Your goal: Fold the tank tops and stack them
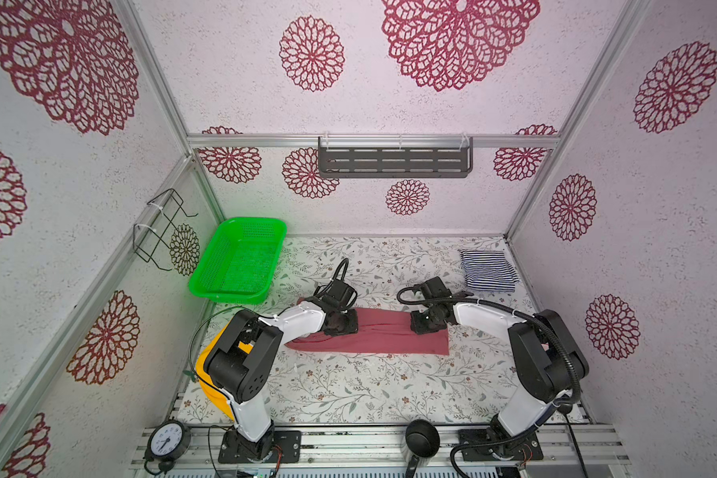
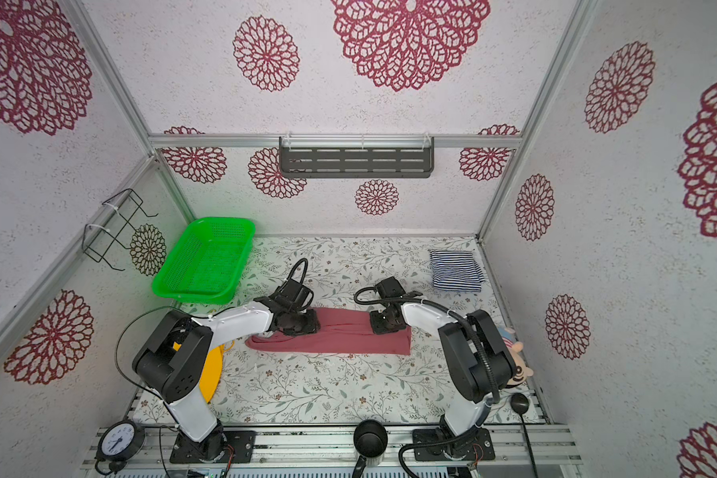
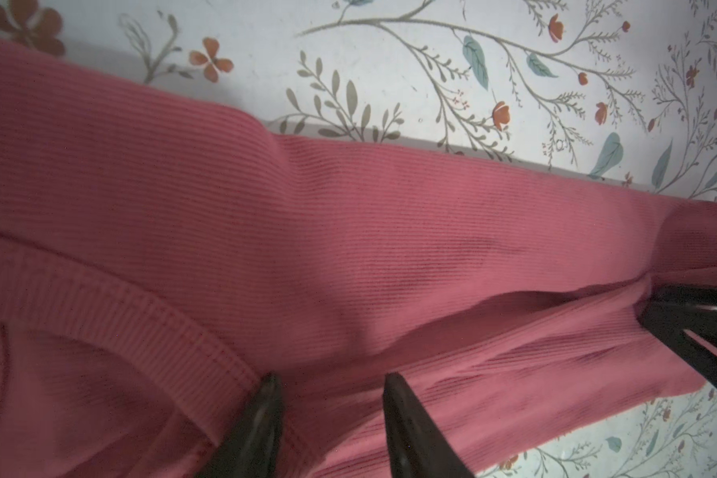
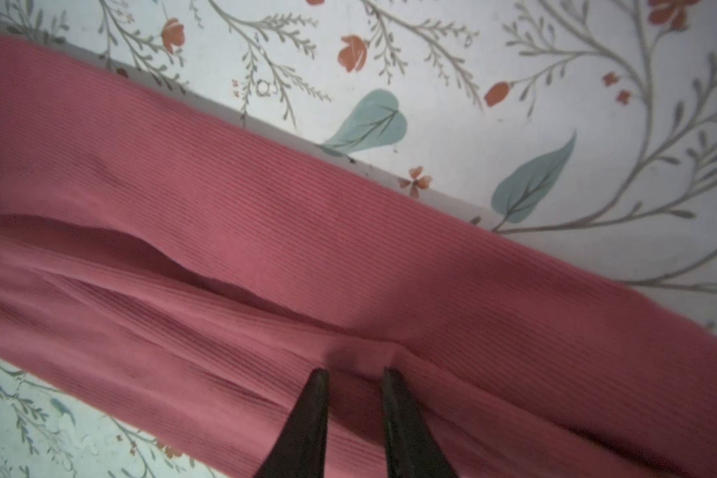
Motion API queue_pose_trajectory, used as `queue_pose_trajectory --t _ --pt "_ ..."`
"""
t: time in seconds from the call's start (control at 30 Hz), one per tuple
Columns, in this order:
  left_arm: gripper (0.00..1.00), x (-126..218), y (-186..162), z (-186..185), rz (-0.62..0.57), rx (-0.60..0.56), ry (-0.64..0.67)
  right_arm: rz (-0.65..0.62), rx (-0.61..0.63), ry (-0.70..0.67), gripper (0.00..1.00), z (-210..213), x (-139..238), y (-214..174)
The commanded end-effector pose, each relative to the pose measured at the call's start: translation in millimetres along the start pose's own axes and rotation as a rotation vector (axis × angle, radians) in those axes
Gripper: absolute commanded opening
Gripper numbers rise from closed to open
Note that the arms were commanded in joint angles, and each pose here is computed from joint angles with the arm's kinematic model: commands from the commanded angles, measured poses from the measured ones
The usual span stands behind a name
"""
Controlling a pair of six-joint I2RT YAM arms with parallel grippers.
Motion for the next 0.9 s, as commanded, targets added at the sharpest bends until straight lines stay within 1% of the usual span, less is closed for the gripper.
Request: queue_pose_trajectory --t 0.0,0.1,0.2,0.33,0.43,0.53,0.63,0.7,0.87 --pt "0.46 7.4 0.4 6.5 -0.008 -0.029 0.040 0.012 0.054 0.019 0.27 5.0 22.1 -8.0" --pt "0.49 8.2 -0.4 6.0 -0.005 -0.034 0.033 0.003 0.086 0.060 0.28 12.1 37.0 -5.7" --pt "0.53 9.1 -0.7 4.3 -0.007 -0.039 0.017 -0.059 0.077 0.081 0.28 24.9 41.0 18.3" --pt "0.61 14.1 1.8 -2.1 -0.020 -0.032 -0.024 -0.119 0.078 0.133 0.27 61.7 26.1 53.6" --pt "0.62 20.8 4.6 -5.8 -0.043 -0.028 -0.054 -0.109 0.086 0.129 0.26 78.6 2.8 64.4" --pt "0.62 24.5 7.6 -3.0 -0.059 -0.015 -0.059 -0.093 0.076 0.135 0.26 83.7 -14.3 67.0" --pt "0.61 25.2 13.1 6.5 -0.069 0.032 -0.057 -0.082 0.063 0.139 0.25 85.2 -18.9 64.9" --pt "0.60 24.4 19.1 14.5 -0.081 0.077 -0.047 -0.073 0.065 0.140 0.25 86.0 -18.7 59.4" --pt "0.60 15.3 29.3 28.9 -0.097 0.143 -0.010 -0.012 0.067 0.134 0.25 85.6 -20.5 34.9"
Point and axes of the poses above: each gripper's point midway between its finger pads, its own x axis back along the fingers, its own z axis along the line the jaws close on, y = z × x, the point moved 5 cm from there along x, back along the fingers, and after that the axes turned 5 degrees about x, right-handed, at the moved point
